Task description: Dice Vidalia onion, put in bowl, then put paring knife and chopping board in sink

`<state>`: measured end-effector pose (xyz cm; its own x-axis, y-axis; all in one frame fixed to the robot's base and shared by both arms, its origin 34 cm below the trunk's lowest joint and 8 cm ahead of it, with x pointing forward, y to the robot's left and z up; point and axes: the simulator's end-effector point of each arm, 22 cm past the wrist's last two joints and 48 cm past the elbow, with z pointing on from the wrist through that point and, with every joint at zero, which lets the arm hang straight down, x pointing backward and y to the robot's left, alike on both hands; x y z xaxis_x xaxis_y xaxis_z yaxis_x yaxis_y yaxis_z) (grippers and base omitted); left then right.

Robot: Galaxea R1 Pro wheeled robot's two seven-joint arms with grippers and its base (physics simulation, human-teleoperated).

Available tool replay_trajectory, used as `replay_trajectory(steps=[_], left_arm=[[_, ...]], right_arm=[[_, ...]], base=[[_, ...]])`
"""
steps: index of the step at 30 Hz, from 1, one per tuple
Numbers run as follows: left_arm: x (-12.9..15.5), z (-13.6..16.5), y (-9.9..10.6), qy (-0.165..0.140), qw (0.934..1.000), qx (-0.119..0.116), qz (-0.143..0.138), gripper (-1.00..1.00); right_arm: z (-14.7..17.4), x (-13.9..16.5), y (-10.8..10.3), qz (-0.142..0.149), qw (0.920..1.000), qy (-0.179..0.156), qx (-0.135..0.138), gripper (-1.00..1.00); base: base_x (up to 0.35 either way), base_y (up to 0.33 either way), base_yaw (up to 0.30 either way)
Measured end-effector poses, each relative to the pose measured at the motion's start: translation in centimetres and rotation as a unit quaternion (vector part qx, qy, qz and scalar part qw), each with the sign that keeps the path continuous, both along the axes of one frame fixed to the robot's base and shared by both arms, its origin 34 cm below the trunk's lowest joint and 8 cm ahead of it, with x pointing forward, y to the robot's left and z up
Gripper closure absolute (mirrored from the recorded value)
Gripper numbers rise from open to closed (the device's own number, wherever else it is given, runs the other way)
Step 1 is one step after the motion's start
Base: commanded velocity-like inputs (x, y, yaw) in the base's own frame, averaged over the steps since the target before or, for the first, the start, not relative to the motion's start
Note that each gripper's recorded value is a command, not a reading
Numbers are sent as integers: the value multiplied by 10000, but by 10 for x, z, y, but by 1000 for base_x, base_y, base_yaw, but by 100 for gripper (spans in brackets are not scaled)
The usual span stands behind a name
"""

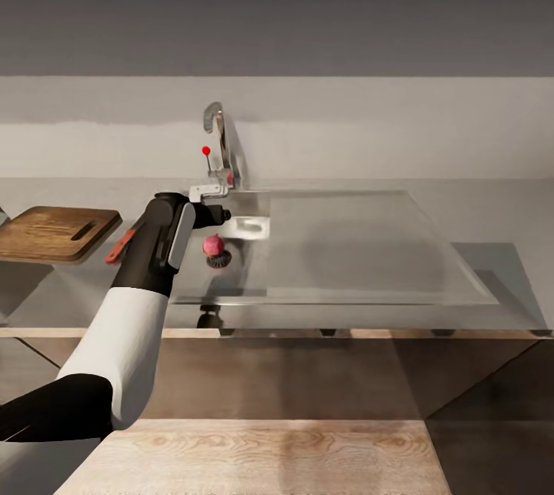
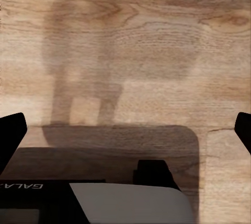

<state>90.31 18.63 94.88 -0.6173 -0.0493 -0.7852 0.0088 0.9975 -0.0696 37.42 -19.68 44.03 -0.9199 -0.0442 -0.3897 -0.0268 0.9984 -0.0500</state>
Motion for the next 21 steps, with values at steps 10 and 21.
replay_trajectory(steps=[10,21], left_arm=[[-1,-18,0,128,9999,-6,-9,-100],[-1,-38,1,263,9997,-7,0,-100]], right_arm=[[-4,-6,1,0,10000,80,9,-100],[-8,-13,2,1,9999,168,13,-100]], base=[[18,0,0],[2,0,0]])
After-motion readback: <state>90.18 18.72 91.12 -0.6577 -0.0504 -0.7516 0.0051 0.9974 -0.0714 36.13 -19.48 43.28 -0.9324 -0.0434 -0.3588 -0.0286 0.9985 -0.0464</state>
